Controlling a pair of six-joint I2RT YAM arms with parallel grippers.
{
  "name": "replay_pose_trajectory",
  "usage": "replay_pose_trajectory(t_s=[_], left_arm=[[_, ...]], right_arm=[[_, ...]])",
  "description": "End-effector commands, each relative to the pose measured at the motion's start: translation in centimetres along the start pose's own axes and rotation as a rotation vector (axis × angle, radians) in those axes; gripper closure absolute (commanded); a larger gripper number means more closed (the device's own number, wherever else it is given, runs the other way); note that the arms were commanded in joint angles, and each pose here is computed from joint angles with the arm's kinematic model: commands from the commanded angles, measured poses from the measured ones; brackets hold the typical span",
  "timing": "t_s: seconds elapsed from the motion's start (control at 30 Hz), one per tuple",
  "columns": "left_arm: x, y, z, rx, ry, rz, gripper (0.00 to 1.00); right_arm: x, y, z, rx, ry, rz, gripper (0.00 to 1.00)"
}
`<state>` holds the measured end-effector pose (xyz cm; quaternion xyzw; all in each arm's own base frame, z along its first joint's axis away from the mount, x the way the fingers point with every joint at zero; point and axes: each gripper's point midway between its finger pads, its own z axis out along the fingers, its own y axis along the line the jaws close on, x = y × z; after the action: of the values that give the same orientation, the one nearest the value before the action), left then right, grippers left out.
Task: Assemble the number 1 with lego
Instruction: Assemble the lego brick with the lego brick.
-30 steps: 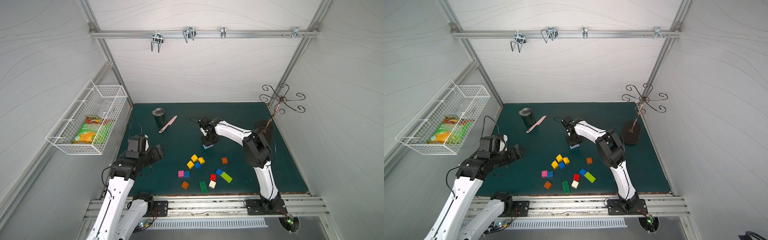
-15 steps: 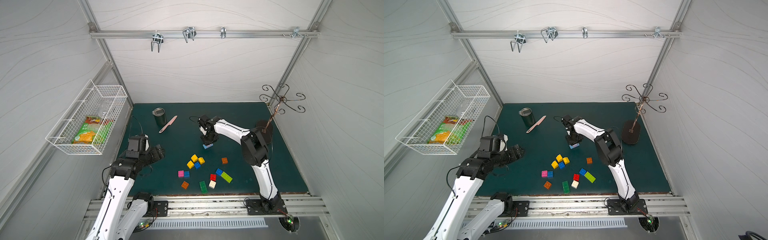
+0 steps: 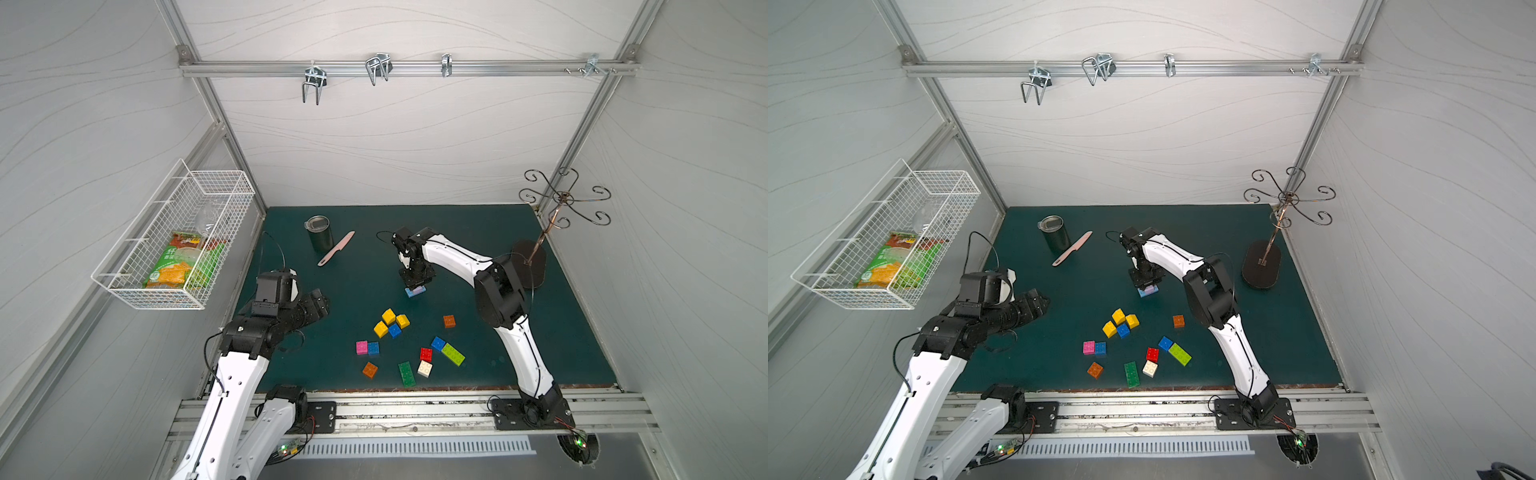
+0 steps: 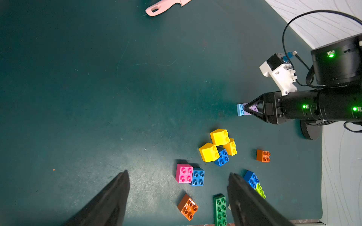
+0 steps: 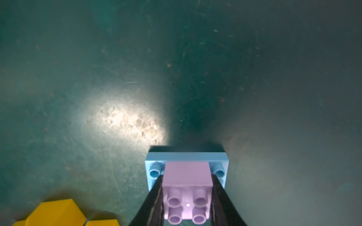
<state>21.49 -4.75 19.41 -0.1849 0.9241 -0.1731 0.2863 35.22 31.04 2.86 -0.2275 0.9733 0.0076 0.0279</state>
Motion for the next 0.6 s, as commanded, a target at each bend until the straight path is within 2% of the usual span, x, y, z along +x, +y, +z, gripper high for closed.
replay_pose_trajectory(t_s=[0.0, 0.23, 0.4, 0.57], left_arm=[[-1.0, -0.9, -0.5, 0.040, -0.048, 0.013, 0.16], [-1.0, -1.1, -0.7, 0.055, -0.053, 0.016, 0.16], [-0.9, -1.4, -0.9, 0.070, -0.060, 0.020, 0.15], [-0.9, -1.6, -1.1, 0.083, -0.062, 0.023, 0.15]], right_arm=[[4.9, -1.2, 8.2, 0.067, 0.224, 0.143, 0.94], [5.0, 0.9, 5.6, -0.018, 0.202, 0.319, 0.89], [4.7, 2.0, 4.1, -0.010, 0.188, 0.347, 0.72], [4.1, 1.8, 1.9, -0.008, 0.154, 0.373, 0.60]])
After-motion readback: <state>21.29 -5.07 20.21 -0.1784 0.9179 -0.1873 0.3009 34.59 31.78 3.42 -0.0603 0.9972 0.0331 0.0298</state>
